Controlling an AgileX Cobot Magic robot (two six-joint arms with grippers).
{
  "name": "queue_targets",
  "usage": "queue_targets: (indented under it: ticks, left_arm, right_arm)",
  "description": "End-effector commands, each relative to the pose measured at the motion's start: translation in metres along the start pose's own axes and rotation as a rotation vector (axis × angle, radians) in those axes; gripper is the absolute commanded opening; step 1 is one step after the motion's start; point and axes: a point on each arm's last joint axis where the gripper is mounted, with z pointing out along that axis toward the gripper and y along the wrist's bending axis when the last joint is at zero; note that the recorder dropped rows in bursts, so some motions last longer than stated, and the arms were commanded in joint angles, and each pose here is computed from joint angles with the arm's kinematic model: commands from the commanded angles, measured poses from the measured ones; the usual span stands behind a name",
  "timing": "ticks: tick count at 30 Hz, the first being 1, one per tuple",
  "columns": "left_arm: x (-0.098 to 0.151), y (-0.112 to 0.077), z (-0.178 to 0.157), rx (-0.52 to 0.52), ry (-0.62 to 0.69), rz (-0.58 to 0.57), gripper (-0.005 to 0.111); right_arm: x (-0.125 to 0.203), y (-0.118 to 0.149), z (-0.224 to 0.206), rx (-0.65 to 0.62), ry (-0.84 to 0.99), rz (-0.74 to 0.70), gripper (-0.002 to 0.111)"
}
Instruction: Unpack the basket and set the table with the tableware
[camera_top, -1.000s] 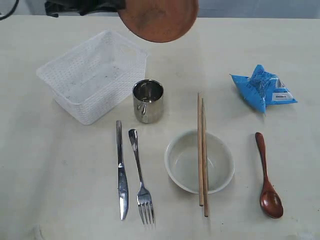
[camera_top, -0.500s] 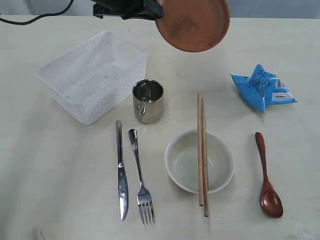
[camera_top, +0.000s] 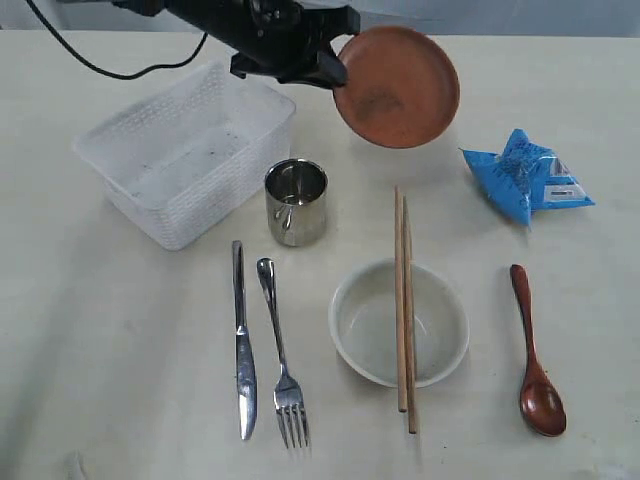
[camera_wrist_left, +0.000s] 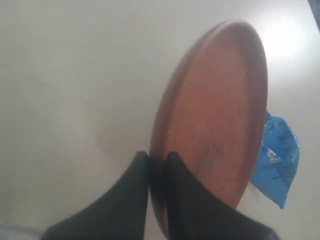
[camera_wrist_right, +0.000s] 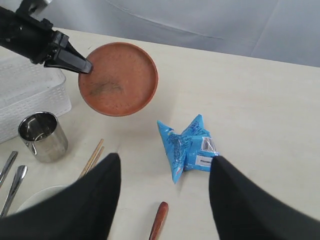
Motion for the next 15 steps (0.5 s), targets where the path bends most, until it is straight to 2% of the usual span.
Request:
queue_targets:
  ticks: [1, 15]
  left_arm:
    - [0.001, 0.004, 0.009, 0.003, 0.002, -0.006, 0.000]
    - [0.016, 0.025, 0.034, -0.014, 0.070, -0.038, 0.000]
  right_arm:
    - [0.000, -0.001, 0.000, 0.008, -0.006, -0.010, 0.052]
    - [0.000, -0.002, 0.000, 0.009, -0.007, -0.008, 0.052]
